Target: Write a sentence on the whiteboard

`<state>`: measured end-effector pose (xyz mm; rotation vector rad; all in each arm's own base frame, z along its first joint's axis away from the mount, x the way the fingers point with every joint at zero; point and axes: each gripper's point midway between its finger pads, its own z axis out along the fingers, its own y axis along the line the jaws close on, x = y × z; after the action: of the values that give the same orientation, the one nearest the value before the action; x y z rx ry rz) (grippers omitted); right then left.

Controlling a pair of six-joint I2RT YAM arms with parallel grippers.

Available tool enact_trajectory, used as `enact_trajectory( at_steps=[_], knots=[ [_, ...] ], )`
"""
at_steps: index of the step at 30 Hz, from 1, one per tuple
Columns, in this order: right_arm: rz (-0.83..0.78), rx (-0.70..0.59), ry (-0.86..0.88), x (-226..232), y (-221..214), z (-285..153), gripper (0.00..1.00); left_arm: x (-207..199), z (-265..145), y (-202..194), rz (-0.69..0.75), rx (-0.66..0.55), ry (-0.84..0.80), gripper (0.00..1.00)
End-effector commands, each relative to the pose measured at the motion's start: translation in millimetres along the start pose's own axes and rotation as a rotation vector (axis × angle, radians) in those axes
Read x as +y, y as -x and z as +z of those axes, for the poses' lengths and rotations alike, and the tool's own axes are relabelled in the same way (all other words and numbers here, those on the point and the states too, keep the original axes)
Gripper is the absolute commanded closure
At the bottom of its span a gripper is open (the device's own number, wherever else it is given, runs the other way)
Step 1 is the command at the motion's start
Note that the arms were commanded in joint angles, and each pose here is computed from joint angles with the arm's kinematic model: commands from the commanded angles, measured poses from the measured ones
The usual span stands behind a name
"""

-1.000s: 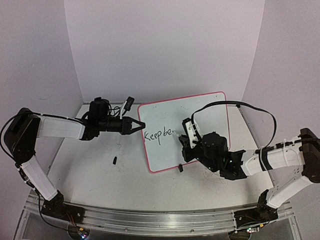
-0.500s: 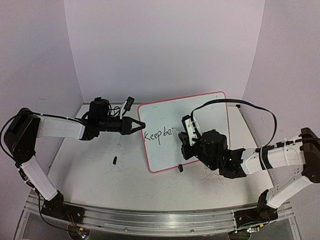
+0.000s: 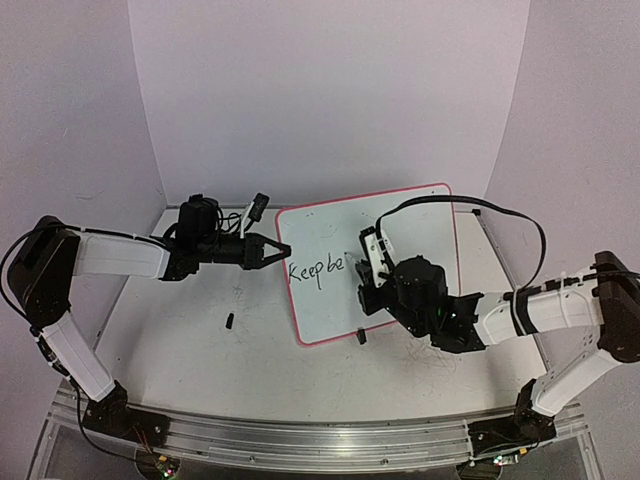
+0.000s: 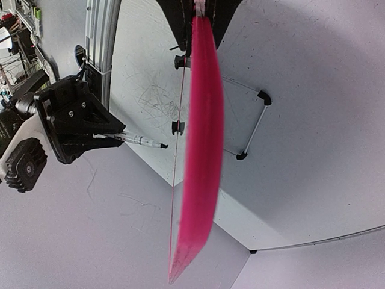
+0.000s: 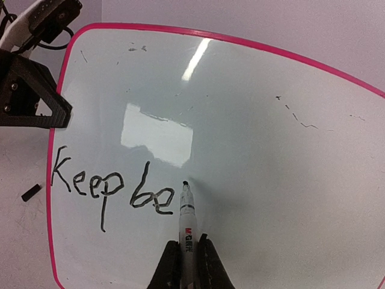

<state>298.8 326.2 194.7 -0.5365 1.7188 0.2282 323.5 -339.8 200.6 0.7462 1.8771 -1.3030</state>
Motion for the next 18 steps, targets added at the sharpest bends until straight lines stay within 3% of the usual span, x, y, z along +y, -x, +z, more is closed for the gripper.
enact_trajectory(
  at_steps=[1, 18],
  knots=[
    [0.032, -0.037, -0.031, -2, 19, 6, 1.0, -2, -2, 14, 0.068, -0.027, 0.047, 1.0],
    [0.038, -0.005, -0.054, -6, 7, 16, 1.0, -4, -3, 14, 0.078, -0.025, 0.048, 1.0]
  ],
)
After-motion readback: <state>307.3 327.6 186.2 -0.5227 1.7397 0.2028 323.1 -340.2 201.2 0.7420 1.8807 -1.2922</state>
